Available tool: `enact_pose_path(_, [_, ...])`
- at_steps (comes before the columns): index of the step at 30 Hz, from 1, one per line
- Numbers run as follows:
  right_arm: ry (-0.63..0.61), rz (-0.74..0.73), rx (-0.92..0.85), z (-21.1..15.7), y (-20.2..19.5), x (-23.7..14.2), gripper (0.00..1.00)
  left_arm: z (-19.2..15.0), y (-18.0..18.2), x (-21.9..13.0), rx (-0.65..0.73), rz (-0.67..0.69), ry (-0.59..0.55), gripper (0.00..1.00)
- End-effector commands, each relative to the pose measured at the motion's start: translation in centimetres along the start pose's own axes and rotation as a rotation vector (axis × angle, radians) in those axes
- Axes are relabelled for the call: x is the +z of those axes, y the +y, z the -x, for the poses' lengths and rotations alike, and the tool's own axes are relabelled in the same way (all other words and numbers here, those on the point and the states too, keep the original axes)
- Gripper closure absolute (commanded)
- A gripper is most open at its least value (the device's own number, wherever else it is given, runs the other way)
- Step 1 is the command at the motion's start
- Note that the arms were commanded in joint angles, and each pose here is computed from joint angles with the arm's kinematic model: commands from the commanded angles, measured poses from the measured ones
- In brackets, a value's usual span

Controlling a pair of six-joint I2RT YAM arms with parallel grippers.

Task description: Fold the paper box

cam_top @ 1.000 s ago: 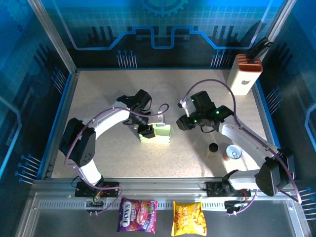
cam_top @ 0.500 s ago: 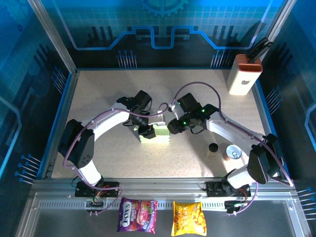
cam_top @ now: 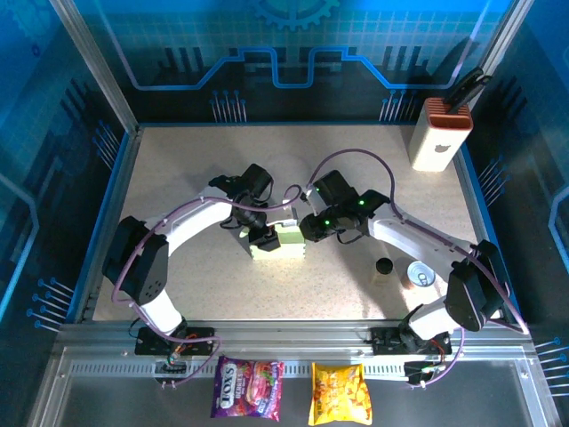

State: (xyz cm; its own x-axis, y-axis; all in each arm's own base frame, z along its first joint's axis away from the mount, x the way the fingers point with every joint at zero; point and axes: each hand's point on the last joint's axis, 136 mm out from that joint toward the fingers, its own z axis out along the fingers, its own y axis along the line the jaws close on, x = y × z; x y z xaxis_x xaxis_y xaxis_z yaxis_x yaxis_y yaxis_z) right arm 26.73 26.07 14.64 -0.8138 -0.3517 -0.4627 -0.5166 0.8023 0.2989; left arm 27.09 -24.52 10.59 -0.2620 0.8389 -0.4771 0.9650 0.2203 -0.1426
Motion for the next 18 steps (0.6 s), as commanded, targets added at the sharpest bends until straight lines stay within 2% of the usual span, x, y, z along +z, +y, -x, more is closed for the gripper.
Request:
enact_pose_path(1, [-0.022, -0.011, 0.023, 0.8, 0.5, 0.2, 0.81, -0.6, -0.9, -0.1, -0.018, -0.01, 0.02, 0.52])
enact_pose_path(10, [-0.032, -0.037, 0.065, 1.1, 0.5, 0.5, 0.87, -0.4, -0.7, 0.0, -0.026, 0.005, 0.022, 0.52])
enact_pose_path(18, [-0.041, -0.103, 0.112, 1.1, -0.2, 0.8, 0.95, 0.3, 0.7, -0.2, -0.076, 0.086, -0.01, 0.51])
